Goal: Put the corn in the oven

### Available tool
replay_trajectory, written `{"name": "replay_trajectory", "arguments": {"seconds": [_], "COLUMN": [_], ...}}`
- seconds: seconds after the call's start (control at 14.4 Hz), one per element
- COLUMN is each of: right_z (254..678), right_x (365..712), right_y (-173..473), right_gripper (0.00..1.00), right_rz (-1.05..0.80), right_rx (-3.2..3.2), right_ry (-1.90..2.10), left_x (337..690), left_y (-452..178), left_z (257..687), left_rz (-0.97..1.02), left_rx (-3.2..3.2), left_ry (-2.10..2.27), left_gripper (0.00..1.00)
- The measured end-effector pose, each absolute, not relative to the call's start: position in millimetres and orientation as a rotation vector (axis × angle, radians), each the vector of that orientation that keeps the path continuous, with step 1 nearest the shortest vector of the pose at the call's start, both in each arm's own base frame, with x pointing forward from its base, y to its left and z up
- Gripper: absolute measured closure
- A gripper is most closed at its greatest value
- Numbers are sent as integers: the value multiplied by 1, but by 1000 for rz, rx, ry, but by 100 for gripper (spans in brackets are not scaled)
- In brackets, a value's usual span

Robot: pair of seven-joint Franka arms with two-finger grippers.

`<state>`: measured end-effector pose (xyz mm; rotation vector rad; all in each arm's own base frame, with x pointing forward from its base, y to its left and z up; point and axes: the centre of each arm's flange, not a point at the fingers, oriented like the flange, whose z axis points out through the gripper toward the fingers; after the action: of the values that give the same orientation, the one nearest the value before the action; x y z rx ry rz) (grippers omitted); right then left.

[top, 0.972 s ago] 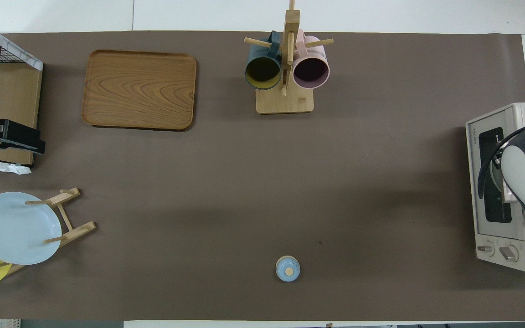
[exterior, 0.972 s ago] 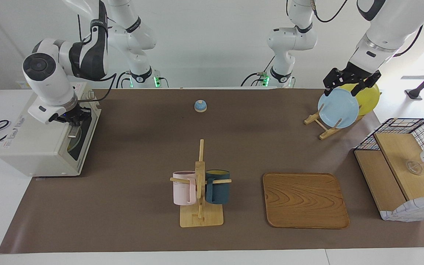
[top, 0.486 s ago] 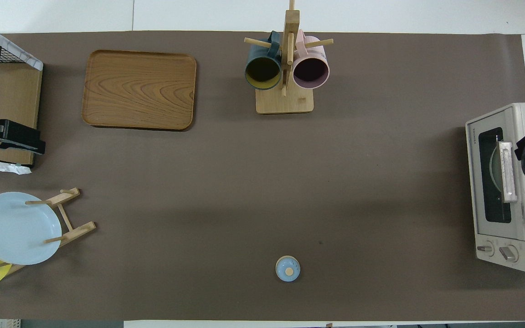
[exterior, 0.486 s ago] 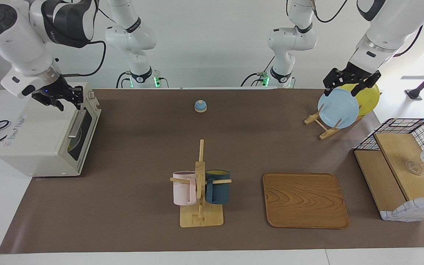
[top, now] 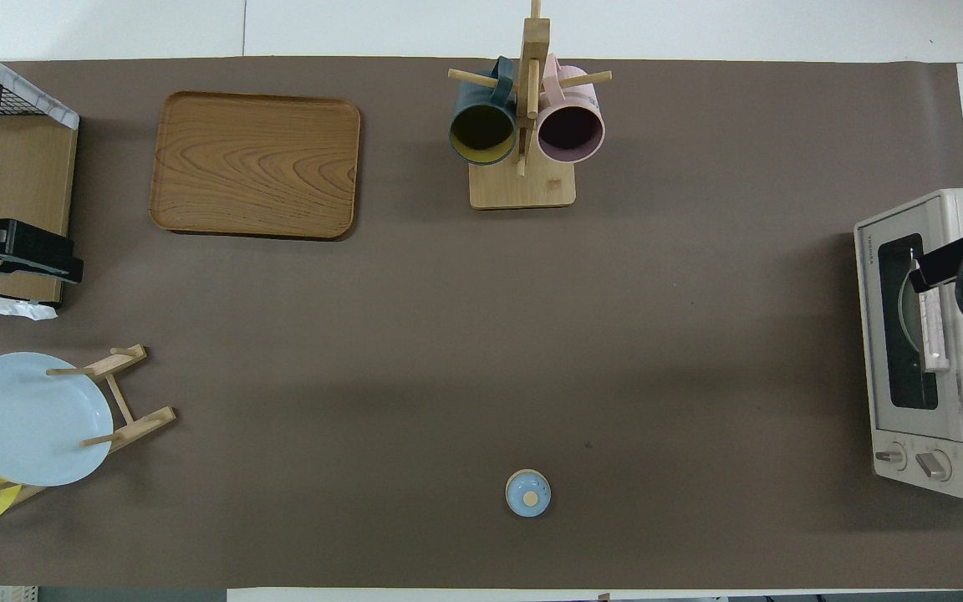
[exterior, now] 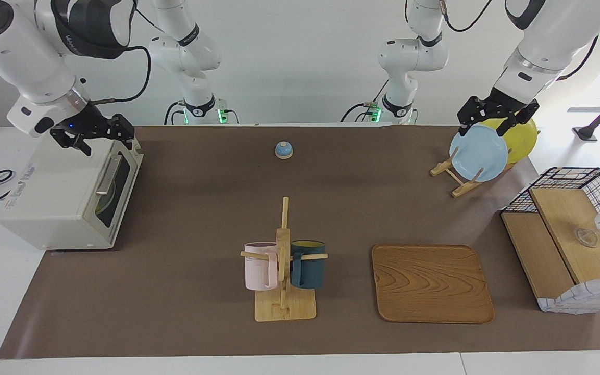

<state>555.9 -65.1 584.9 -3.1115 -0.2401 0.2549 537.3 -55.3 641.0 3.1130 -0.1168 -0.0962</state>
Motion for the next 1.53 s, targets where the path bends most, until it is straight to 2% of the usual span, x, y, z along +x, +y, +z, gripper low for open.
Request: {"name": "replay_trajectory", "arguments": {"seconds": [0.62, 1.53], "right_z": [600, 611], "right_x": [556, 546], "right_y": [-28, -41], "right_gripper": [0, 0], "right_rz": [213, 185], "right_rx": [-3136, -3142], "right_ry": [-201, -135], "left_x": [537, 537], "left_y": [-55, -55], "left_z": [641, 641], "left_rz": [-96, -96], "left_rx": [3113, 3113], "left_ry": [-117, -117], "left_gripper": [0, 0]}}
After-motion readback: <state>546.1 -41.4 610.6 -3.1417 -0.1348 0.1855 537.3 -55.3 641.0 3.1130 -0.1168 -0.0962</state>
